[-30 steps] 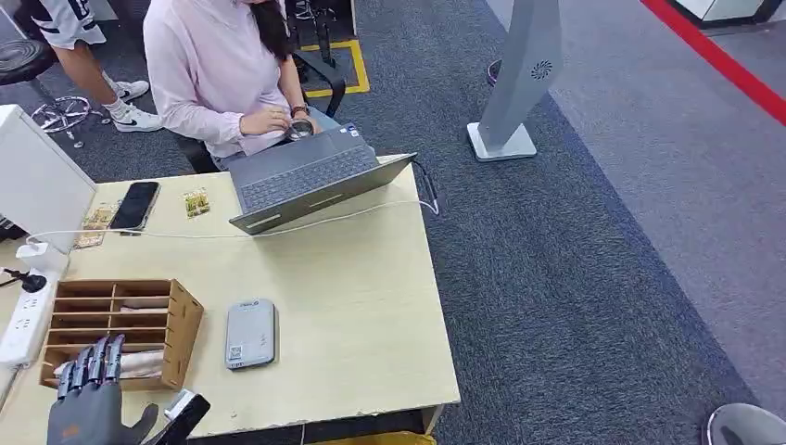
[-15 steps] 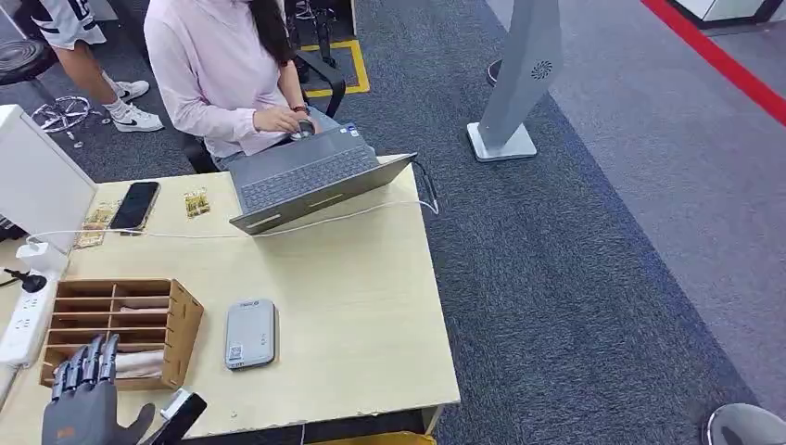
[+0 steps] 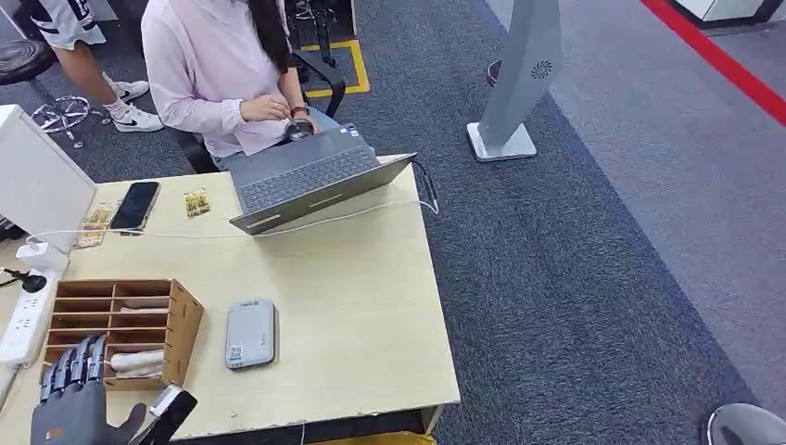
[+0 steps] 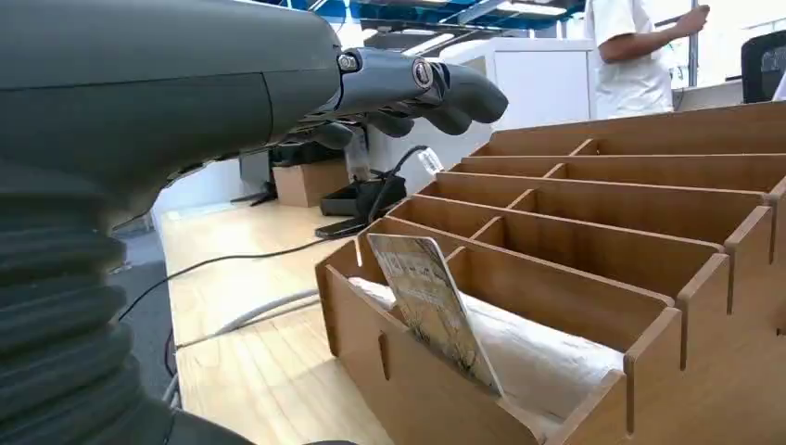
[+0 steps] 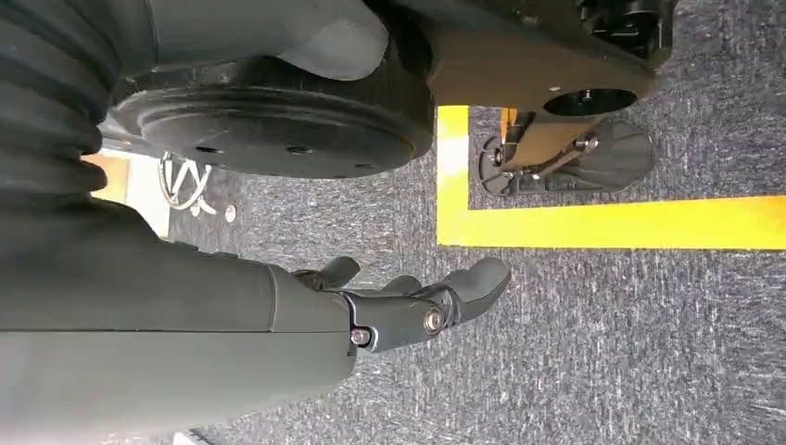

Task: Pass the card to the sensor for recognition and then transmit it.

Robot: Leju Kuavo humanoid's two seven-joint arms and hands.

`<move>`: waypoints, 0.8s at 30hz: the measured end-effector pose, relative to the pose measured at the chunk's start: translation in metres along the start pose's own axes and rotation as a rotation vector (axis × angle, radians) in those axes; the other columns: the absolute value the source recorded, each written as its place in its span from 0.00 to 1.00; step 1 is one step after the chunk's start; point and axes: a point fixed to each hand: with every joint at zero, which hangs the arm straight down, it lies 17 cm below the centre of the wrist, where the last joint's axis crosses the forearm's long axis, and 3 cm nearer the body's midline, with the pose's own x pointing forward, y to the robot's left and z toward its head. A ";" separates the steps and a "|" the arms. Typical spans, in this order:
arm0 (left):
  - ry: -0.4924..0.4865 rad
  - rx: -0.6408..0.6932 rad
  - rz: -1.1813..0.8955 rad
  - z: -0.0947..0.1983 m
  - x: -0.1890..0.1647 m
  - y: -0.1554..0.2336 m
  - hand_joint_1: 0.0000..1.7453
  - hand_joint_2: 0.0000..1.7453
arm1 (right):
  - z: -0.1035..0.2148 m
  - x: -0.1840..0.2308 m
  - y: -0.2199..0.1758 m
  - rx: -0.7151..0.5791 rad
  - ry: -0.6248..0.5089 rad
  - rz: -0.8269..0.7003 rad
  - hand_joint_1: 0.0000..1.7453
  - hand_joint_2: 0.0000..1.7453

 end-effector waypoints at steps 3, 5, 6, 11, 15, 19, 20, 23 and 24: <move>0.001 0.001 -0.001 -0.001 -0.001 0.000 0.00 1.00 | 0.000 0.000 0.000 0.001 0.002 0.000 0.00 1.00; 0.001 0.002 -0.001 -0.001 -0.001 0.001 0.00 1.00 | 0.000 -0.001 0.000 0.001 0.004 0.001 0.00 1.00; 0.002 0.003 -0.001 -0.001 -0.001 0.001 0.00 1.00 | 0.000 -0.001 0.000 0.002 0.004 0.001 0.00 1.00; 0.010 0.009 -0.004 -0.007 -0.004 0.004 0.00 1.00 | 0.000 0.000 0.000 0.002 0.003 0.008 0.00 1.00; 0.014 0.009 -0.005 -0.015 -0.005 0.004 0.00 1.00 | 0.000 -0.001 0.002 0.010 0.004 0.012 0.00 1.00; 0.013 0.005 -0.007 -0.018 -0.005 0.001 0.00 1.00 | 0.000 -0.001 0.002 0.012 0.004 0.014 0.00 1.00; 0.014 0.004 -0.007 -0.018 -0.005 0.000 0.00 1.00 | 0.000 -0.001 0.002 0.012 0.004 0.015 0.00 1.00; 0.015 0.000 -0.008 -0.019 -0.006 -0.002 0.00 1.00 | 0.000 -0.001 0.002 0.012 0.004 0.015 0.00 1.00; 0.016 -0.001 -0.009 -0.019 -0.006 -0.002 0.00 1.00 | 0.000 -0.001 0.002 0.012 0.004 0.016 0.00 1.00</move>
